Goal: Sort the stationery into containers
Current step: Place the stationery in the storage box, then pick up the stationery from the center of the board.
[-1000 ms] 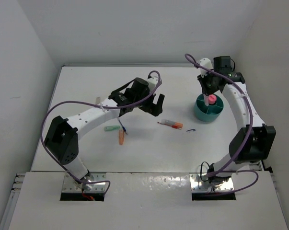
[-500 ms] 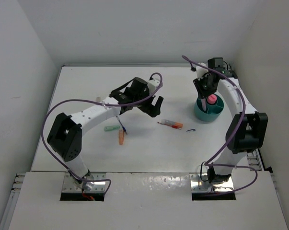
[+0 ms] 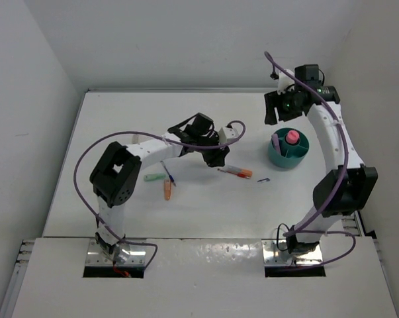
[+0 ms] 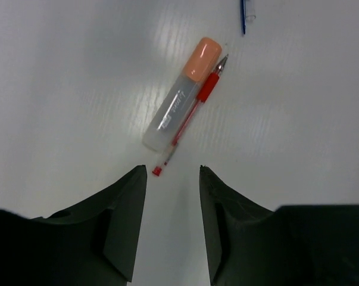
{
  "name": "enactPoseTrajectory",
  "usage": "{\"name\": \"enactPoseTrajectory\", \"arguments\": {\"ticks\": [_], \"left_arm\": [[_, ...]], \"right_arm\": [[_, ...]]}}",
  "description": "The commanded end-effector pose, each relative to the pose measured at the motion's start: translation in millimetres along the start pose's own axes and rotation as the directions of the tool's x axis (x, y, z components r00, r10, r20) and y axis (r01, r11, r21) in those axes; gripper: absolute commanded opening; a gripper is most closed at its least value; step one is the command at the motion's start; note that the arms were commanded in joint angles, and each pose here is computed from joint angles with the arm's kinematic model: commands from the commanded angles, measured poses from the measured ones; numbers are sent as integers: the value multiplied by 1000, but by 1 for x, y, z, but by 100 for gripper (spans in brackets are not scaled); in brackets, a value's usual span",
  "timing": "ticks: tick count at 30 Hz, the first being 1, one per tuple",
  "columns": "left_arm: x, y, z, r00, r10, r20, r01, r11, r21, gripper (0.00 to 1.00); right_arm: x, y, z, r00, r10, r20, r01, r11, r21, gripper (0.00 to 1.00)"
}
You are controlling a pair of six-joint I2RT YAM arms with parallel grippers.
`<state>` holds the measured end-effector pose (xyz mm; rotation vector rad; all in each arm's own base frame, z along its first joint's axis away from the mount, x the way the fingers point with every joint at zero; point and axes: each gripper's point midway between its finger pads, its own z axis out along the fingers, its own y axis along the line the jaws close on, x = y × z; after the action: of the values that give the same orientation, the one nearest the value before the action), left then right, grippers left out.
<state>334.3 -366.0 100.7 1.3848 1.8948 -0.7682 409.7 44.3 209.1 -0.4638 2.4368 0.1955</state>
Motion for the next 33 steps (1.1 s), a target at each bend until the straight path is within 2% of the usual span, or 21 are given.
{"name": "enactPoseTrajectory", "arguments": {"ticks": [1,5,9,14,20,33], "left_arm": [[-41,11,18,983,129,130,-135,990,35,46],[-43,17,39,983,106,150,-116,992,58,45],[-42,14,59,982,97,161,-115,987,109,47],[-45,2,72,980,105,168,-132,979,157,49],[-32,-11,82,986,86,142,-116,968,220,51],[-4,3,94,992,109,55,-116,984,135,51]], "right_arm": [[-27,30,-45,987,67,146,-53,994,-99,63],[-18,40,-61,983,85,161,-66,990,-122,62],[-1,39,-60,981,142,129,-125,983,-132,62],[7,31,-61,977,179,116,-163,978,-134,61],[9,27,-59,973,204,104,-188,971,-144,60],[16,27,-57,970,224,90,-208,964,-164,60]]}}
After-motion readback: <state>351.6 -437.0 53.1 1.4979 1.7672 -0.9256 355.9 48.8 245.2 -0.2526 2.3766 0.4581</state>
